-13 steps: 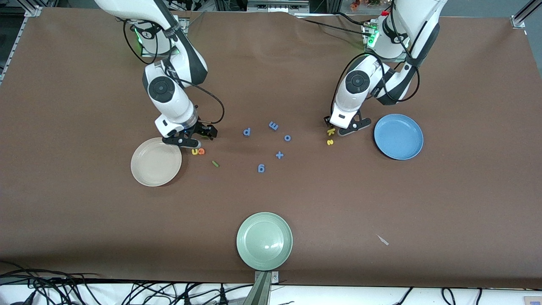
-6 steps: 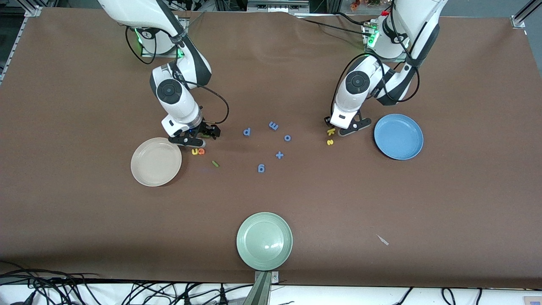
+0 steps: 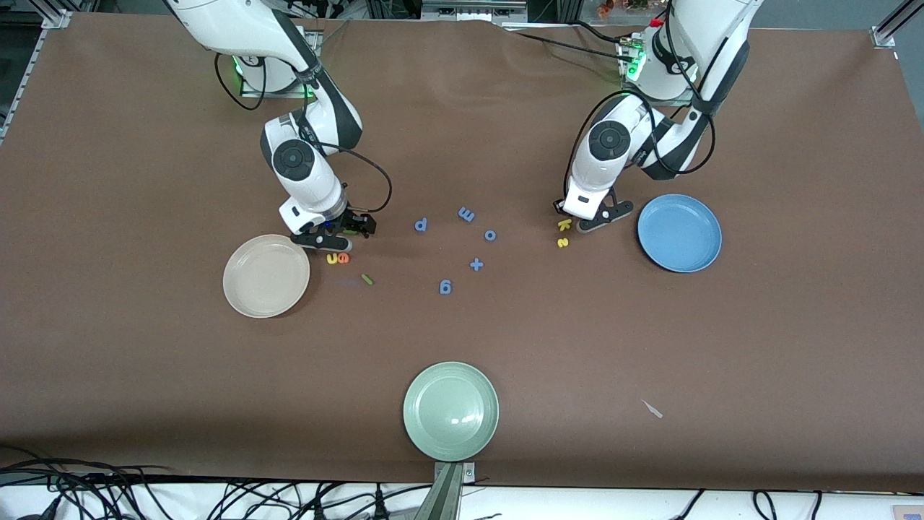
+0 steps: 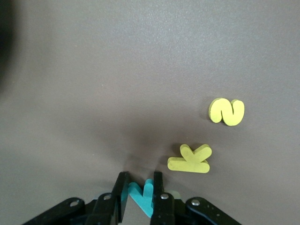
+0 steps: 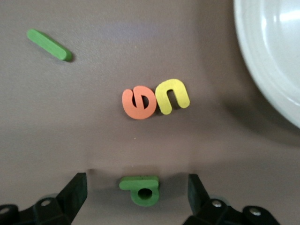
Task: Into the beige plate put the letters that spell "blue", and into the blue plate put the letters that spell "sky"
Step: 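Grasp the teal y with the left gripper while the right gripper grasps the green d, then drop the y in the blue plate while the right gripper drops the d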
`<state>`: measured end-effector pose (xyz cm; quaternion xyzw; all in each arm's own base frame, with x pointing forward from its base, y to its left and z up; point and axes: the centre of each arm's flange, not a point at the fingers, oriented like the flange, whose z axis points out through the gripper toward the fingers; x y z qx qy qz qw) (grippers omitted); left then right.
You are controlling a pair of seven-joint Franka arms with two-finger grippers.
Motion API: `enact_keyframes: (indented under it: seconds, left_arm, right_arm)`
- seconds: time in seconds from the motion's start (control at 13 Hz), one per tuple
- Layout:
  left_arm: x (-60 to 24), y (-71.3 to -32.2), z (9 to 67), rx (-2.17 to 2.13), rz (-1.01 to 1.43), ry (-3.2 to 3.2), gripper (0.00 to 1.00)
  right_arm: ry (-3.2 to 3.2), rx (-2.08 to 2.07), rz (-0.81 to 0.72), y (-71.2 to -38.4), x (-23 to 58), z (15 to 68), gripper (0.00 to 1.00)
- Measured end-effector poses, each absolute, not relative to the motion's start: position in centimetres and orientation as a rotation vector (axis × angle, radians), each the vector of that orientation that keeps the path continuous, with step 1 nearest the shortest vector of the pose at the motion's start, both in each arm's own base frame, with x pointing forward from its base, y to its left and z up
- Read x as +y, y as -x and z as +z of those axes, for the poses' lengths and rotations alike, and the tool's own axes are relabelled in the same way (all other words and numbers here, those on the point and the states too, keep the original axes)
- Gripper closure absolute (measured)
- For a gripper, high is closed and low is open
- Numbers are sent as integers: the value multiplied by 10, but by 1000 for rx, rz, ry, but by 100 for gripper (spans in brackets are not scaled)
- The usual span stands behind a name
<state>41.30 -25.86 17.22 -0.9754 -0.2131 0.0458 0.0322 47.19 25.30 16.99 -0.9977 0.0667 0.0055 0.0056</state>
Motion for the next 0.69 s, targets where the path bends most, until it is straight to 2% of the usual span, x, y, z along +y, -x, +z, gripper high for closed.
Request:
enact_keyframes:
  seconds: [0.08, 0.15, 0.23, 0.39, 0.46, 0.62, 0.69]
  left_arm:
    - [-259, -413, 172, -666, 141, 3001, 74]
    - [-259, -413, 172, -670, 141, 3000, 74]
    - [-259, -413, 172, -672, 141, 2999, 74]
    - [-259, -413, 172, -675, 140, 2998, 74]
    - [-259, -413, 172, -676, 141, 2998, 74]
    - [-258, -413, 171, -690, 144, 2992, 65]
    - [-257, -413, 171, -695, 145, 2990, 64]
  right_arm:
    - [3125, 204, 21, -471, 254, 168, 7]
    - [3126, 199, 22, -470, 256, 167, 13]
    - [3126, 197, 22, -469, 256, 167, 13]
    - [3122, 197, 12, -470, 257, 171, 32]
    - [3122, 197, 11, -470, 257, 171, 32]
    - [3120, 198, 5, -471, 257, 174, 49]
    - [3120, 199, 5, -472, 257, 174, 50]
